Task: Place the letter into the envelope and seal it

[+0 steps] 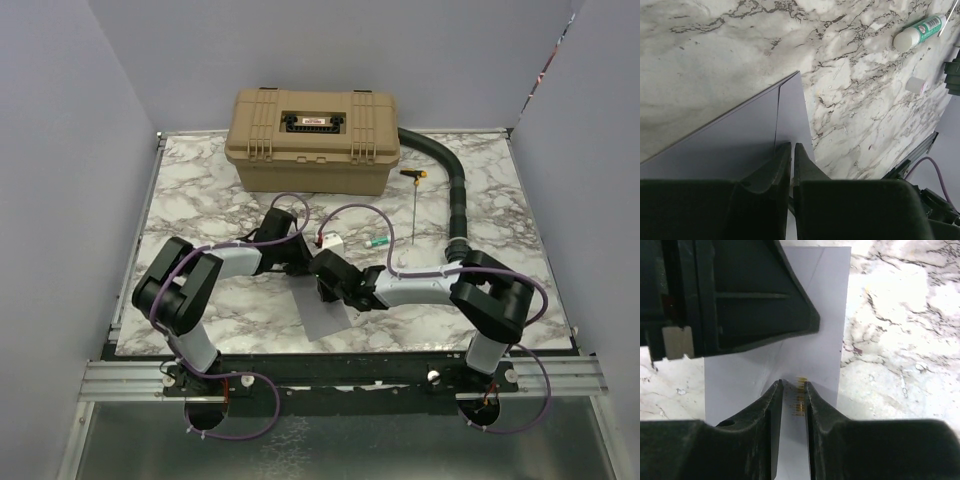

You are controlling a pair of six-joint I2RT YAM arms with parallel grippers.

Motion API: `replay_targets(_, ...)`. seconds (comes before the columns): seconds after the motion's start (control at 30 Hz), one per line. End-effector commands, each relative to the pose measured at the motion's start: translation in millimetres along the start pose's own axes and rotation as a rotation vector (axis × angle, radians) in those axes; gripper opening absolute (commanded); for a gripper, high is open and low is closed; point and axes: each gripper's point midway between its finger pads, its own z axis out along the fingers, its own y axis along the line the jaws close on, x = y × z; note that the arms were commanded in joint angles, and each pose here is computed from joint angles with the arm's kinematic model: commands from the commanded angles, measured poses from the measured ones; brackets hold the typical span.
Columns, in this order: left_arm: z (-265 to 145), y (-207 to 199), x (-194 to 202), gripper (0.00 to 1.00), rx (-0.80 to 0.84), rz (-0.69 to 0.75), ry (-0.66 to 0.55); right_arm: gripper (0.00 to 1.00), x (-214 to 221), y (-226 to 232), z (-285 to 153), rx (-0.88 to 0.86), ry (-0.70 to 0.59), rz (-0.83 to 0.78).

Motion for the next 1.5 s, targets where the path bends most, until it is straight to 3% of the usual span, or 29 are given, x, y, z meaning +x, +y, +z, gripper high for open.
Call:
replay_targets(0.0, 9.7, 37.9, 11.2, 0.06, -0.135, -0.044, 0.008, 0.28, 65.7, -50.1, -10.9, 0.134, 0.193, -0.11)
replay_targets(0.27, 0.1, 62.7, 27.8, 0.0, -0.19, -0.096, 0.011, 0.26, 36.6, -31.9, -14.7, 0.138, 0.147, 0.015)
replay_targets(0.4, -3.2, 71.2, 35.8, 0.0, -0.194, -0.131, 0.017, 0.14, 23.1, -23.2, -6.8, 0.192, 0.157, 0.073)
replay_targets(0.53, -5.0, 73.7, 39.9, 0.0, -0.165, -0.178, 0.024, 0.09, 10.1, -9.6, 2.1, 0.201, 0.158, 0.11)
replay_targets(0.8, -5.3, 73.1, 44.9, 0.0, -0.093, -0.268, 0.037, 0.09, 11.1, -4.6, 10.5, 0.223, 0.175, 0.154)
replay_targets(1.0, -7.2, 74.9, 47.6, 0.0, -0.067, -0.319, 0.04, 0.15, -4.9, 0.4, 12.0, 0.206, 0.128, 0.175)
replay_targets(1.47, -7.4, 75.7, 47.9, 0.0, -0.051, -0.354, 0.039, 0.13, -30.2, 21.0, 18.8, 0.133, 0.1, 0.141)
